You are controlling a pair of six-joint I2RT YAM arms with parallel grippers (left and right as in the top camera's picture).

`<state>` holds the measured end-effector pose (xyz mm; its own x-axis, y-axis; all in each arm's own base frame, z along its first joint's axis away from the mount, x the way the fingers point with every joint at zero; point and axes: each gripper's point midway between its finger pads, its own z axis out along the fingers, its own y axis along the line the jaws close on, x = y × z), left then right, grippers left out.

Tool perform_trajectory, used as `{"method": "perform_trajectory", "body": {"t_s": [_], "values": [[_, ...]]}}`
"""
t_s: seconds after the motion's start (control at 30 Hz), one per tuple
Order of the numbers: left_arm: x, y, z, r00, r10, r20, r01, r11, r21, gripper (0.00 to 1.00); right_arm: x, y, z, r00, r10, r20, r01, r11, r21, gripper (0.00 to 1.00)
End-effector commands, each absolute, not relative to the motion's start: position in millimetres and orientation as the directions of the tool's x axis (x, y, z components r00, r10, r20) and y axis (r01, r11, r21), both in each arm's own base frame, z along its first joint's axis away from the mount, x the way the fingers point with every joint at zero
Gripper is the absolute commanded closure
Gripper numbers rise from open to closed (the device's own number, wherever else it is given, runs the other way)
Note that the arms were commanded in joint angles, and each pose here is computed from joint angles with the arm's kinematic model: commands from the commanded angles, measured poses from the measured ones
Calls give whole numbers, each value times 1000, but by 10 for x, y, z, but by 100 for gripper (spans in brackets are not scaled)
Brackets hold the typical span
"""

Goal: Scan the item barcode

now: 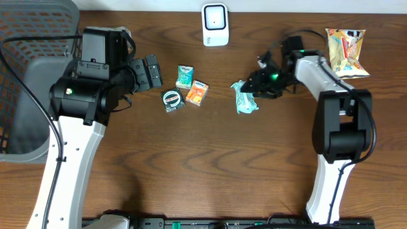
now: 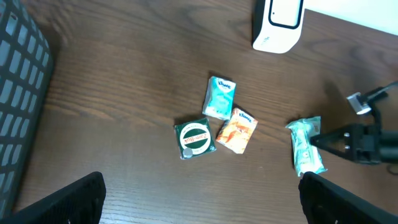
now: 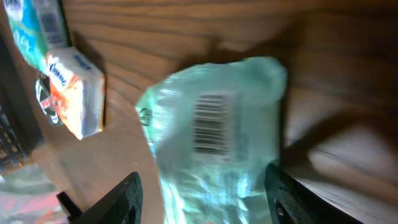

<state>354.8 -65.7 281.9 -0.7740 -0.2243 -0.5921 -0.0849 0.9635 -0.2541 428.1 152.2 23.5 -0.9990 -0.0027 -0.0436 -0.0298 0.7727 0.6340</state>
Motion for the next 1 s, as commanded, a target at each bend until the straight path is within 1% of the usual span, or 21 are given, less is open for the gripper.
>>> {"method": "perform_trajectory", "body": {"t_s": [0.0, 0.03, 0.17, 0.2, 0.27, 0.3, 0.37, 0.47, 0.53, 0.63, 0.67, 0.7, 0.77, 0.83, 0.87, 0.9, 0.97], "values": [[3552, -630, 2848, -768, -220, -602, -88, 966, -242, 2, 4213, 1711, 162, -996, -56, -63, -83, 774, 628, 56], [3552, -630, 2848, -768, -220, -602, -88, 966, -242, 2, 4216, 1719, 110, -994, -76, -80, -108, 802, 588, 60], [3552, -630, 2848, -768, -220, -602, -88, 966, -242, 2, 4321, 1445, -37, -989, -92, -118, -130, 915, 382, 64], [3552, -630, 2848, -768, -220, -602, -88, 966, -242, 2, 4399, 1253, -45, -988, -85, -132, -118, 955, 272, 64], [3552, -630, 2848, -768, -220, -602, -88, 966, -242, 2, 4493, 1032, 84, -988, -73, -138, -95, 982, 163, 61], [3552, -630, 2848, -768, -220, -602, -88, 966, -242, 2, 4530, 978, 198, -988, -67, -137, -87, 986, 144, 59], [3552, -630, 2848, -768, -220, -602, -88, 966, -242, 2, 4559, 999, 442, -990, -64, -128, -85, 983, 161, 55], [3552, -630, 2848, -768, -220, -602, -88, 966, -242, 2, 4424, 1148, 718, -995, -76, -69, -90, 969, 231, 53], [3552, -630, 2848, -768, -220, -602, -88, 966, -242, 2, 4267, 1217, 758, -996, -90, -10, -90, 965, 246, 52], [3552, -630, 2848, -768, -220, -602, -88, 966, -242, 2, 4001, 1271, 691, -988, -132, 84, -110, 967, 230, 51], [3552, -630, 2848, -768, -220, -602, -88, 966, -242, 2, 3943, 1292, 660, -985, -141, 103, -114, 967, 229, 53], [3552, -630, 2848, -768, -220, -602, -88, 966, -242, 2, 3872, 1337, 610, -980, -155, 123, -124, 966, 227, 60], [3552, -630, 2848, -768, -220, -602, -88, 966, -242, 2, 3828, 1427, 497, -975, -186, 121, -155, 962, 227, 71], [3552, -630, 2848, -768, -220, -602, -88, 966, -242, 3, 3804, 1514, 392, -972, -209, 110, -180, 957, 227, 75], [3552, -630, 2848, -768, -220, -602, -88, 966, -242, 2, 3790, 1583, 284, -969, -226, 97, -199, 953, 228, 80], [3552, -630, 2848, -768, -220, -602, -88, 966, -242, 2, 3782, 1608, 241, -968, -232, 92, -206, 951, 229, 82], [3552, -630, 2848, -768, -220, -602, -88, 966, -242, 2, 3765, 1650, 134, -966, -244, 80, -221, 949, 225, 88]]}}
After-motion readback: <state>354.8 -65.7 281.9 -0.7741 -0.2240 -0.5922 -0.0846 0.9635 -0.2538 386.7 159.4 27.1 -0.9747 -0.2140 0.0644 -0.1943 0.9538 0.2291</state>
